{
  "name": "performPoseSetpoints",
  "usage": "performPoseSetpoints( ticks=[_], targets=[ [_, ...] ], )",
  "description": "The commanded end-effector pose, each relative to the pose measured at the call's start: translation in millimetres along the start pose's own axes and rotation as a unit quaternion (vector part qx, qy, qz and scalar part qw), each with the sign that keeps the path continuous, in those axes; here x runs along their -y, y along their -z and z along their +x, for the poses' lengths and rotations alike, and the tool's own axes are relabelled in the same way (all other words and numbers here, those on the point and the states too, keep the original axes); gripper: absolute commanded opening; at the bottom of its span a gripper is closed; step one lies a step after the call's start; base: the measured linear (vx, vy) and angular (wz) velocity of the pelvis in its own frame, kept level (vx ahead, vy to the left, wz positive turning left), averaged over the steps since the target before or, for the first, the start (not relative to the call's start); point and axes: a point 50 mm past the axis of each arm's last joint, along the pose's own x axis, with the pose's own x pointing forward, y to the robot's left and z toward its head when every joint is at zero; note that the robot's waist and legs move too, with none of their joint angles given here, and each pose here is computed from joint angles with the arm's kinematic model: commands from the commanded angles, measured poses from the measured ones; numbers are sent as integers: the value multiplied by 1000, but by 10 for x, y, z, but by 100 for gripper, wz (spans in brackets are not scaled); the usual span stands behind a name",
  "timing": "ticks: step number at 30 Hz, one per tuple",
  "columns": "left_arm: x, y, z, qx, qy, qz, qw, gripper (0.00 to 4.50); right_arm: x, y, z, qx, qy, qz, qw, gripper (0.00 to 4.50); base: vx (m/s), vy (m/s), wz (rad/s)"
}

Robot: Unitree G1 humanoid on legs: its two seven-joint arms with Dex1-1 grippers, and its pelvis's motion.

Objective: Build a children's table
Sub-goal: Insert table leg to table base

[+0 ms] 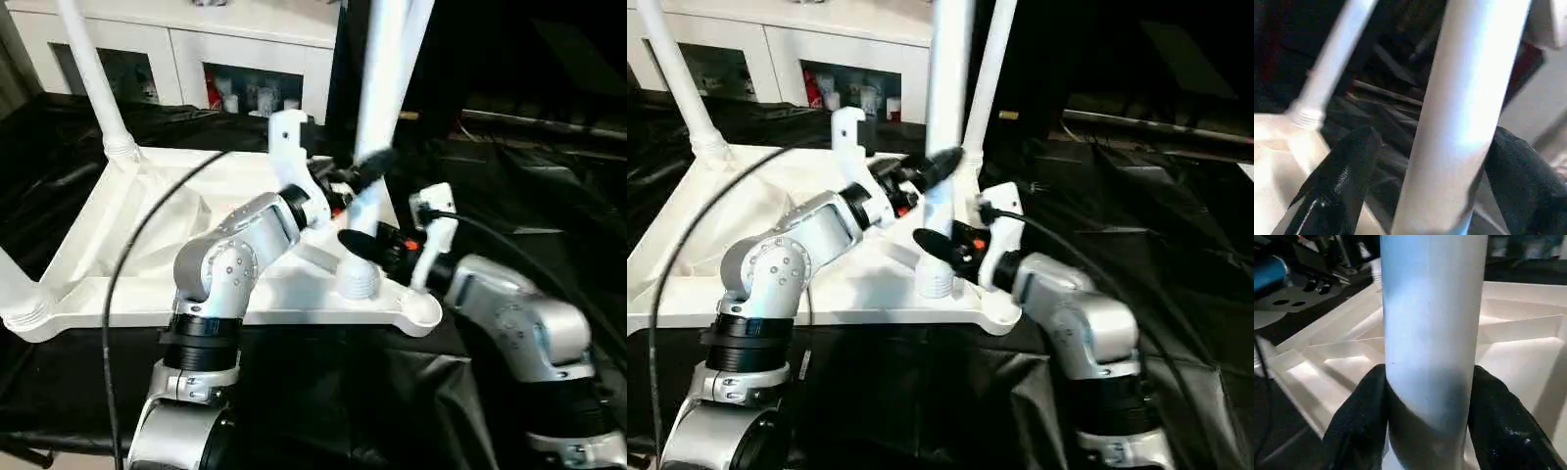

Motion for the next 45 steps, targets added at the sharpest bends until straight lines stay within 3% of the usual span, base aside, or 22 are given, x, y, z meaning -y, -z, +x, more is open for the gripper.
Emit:
performPoseSetpoints(
  ticks=[1, 9, 15, 20, 23, 33, 39, 43, 45],
  targets=[
    [-25, -12, 23, 0, -27, 23, 999, 332, 61, -160, -23, 41, 33, -15, 999, 186, 0, 0, 0],
    [69, 55, 44, -7, -3, 48, 999, 262, 27, -138, 42, 35, 48, -19, 998, 186, 0, 0, 0],
    [131, 136, 35, -24, 23, 37, 999, 203, 13, -145, 63, 30, 42, -30, 998, 186, 0, 0, 0],
    [118, 186, 52, -31, 7, 43, 999, 203, -2, -139, 61, 24, 37, -43, 998, 186, 0, 0, 0],
    [125, 198, 51, -37, 18, 25, 999, 262, -10, -136, 65, 23, 35, -45, 998, 186, 0, 0, 0],
    [50, 185, 48, -37, -11, 31, 999, 339, -35, -132, 65, 18, 28, -52, 998, 186, 0, 0, 0],
    [25, 151, 44, -27, -19, 19, 999, 339, -36, -127, 71, 16, 26, -56, 998, 186, 0, 0, 0],
    [33, 153, 34, -29, -9, 5, 1000, 314, -51, -121, 83, 15, 23, -59, 998, 186, 0, 0, 0],
    [37, 151, 32, -27, -7, 1, 1000, 281, -51, -120, 87, 14, 22, -60, 998, 186, 0, 0, 0]
  ],
)
